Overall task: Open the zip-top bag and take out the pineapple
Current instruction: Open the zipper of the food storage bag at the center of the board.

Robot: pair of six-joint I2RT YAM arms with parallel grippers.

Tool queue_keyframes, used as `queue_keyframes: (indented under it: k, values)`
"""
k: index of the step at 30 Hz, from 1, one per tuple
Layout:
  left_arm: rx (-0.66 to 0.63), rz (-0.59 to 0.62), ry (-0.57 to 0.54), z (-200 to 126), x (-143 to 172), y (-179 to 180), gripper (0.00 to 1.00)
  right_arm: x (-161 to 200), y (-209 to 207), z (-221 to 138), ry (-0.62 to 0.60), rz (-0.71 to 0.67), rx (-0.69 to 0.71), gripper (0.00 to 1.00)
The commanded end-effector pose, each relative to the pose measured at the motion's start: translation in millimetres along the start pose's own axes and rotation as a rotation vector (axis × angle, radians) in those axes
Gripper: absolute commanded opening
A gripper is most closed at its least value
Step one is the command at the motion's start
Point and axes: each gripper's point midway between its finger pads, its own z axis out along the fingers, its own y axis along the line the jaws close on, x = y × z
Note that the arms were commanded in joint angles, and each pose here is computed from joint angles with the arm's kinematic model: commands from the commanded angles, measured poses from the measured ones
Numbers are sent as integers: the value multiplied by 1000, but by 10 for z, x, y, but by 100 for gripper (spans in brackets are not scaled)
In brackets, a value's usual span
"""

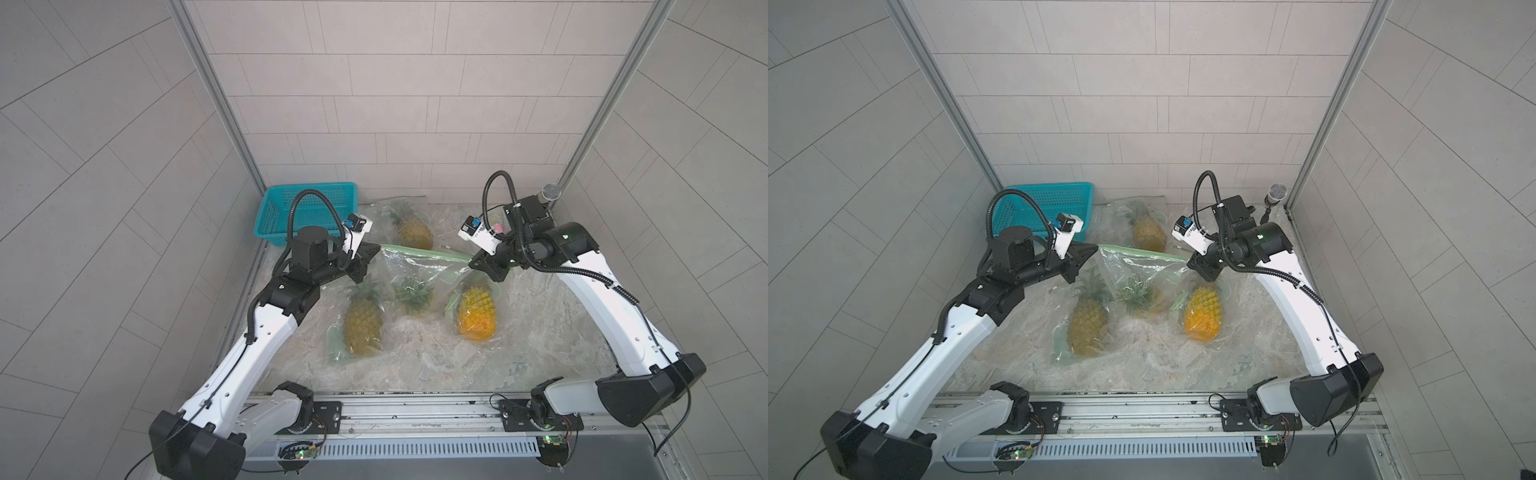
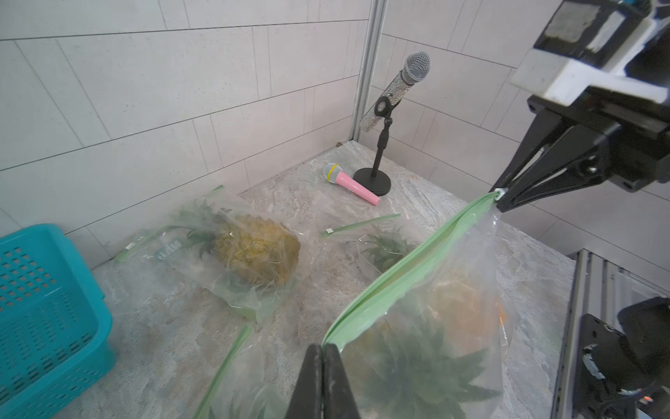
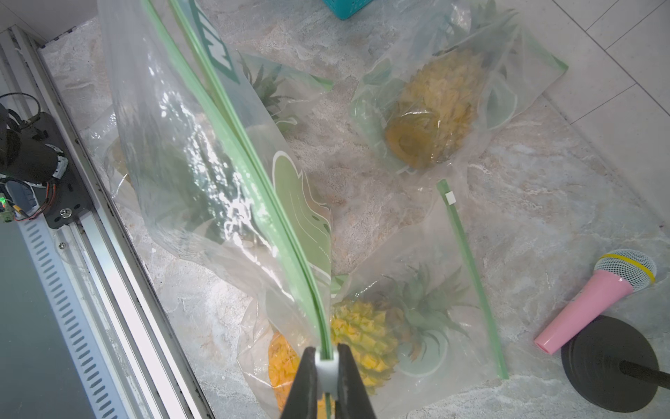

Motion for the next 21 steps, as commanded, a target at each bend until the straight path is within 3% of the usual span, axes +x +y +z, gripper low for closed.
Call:
queue_keyframes:
  k: [1, 9, 17, 21]
  values:
    - [154, 62, -59, 16, -199, -248, 0, 12, 143, -101, -33, -2, -50, 6]
    - [346, 91, 2, 121, -86, -629, 0, -39, 244, -31, -75, -9, -122, 6]
    - [386, 92, 46, 185, -10, -735, 0, -95, 254, 0, -103, 4, -134, 7]
    - [351, 108, 63, 178, 16, -687, 0, -188, 171, -102, -142, 11, -62, 24]
